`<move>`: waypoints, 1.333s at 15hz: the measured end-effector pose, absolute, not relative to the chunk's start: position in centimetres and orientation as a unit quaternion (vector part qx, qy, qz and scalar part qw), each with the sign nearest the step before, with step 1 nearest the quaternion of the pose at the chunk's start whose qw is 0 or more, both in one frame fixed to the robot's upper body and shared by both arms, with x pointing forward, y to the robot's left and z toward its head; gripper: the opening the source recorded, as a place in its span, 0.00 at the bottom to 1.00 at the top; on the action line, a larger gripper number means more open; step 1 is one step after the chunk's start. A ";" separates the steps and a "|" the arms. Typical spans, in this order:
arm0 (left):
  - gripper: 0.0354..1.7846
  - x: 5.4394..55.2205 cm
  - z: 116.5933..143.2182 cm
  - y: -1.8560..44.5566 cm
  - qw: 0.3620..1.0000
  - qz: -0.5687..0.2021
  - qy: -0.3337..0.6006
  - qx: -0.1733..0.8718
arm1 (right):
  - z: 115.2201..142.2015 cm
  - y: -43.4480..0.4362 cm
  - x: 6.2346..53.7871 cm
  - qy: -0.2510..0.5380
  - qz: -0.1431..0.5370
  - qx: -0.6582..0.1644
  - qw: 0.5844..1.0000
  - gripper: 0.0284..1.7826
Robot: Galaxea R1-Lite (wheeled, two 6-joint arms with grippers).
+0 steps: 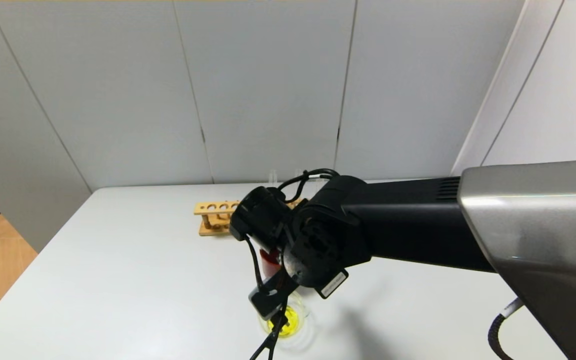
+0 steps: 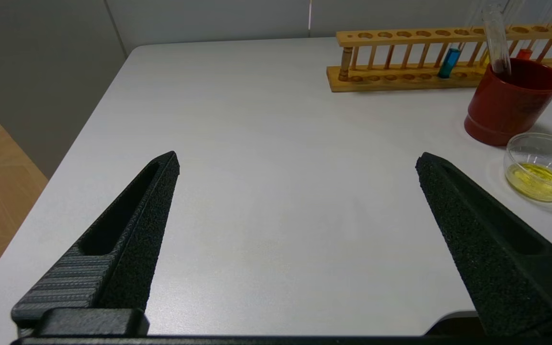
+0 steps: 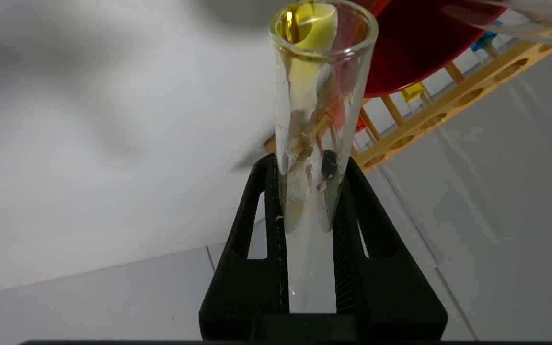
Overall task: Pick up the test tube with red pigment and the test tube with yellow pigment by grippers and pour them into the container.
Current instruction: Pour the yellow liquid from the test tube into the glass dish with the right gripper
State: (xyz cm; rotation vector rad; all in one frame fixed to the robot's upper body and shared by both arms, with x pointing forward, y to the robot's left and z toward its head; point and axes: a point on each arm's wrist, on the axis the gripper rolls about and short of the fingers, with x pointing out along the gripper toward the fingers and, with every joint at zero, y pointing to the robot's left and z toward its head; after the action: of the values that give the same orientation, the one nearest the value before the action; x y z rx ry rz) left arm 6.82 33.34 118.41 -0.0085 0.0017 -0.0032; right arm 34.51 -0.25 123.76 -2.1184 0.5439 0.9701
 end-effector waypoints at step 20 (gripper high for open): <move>0.98 6.8 118.4 33.3 1.000 -0.001 0.001 -0.004 | 123.1 1.5 34.2 0.220 0.336 -0.864 0.305 0.18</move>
State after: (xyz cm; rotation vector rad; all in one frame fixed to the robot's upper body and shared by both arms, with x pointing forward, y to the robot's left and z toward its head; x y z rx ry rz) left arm 6.82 33.34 118.41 -0.0089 0.0017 -0.0028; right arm 34.23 1.46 123.07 -2.2870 0.5814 0.8905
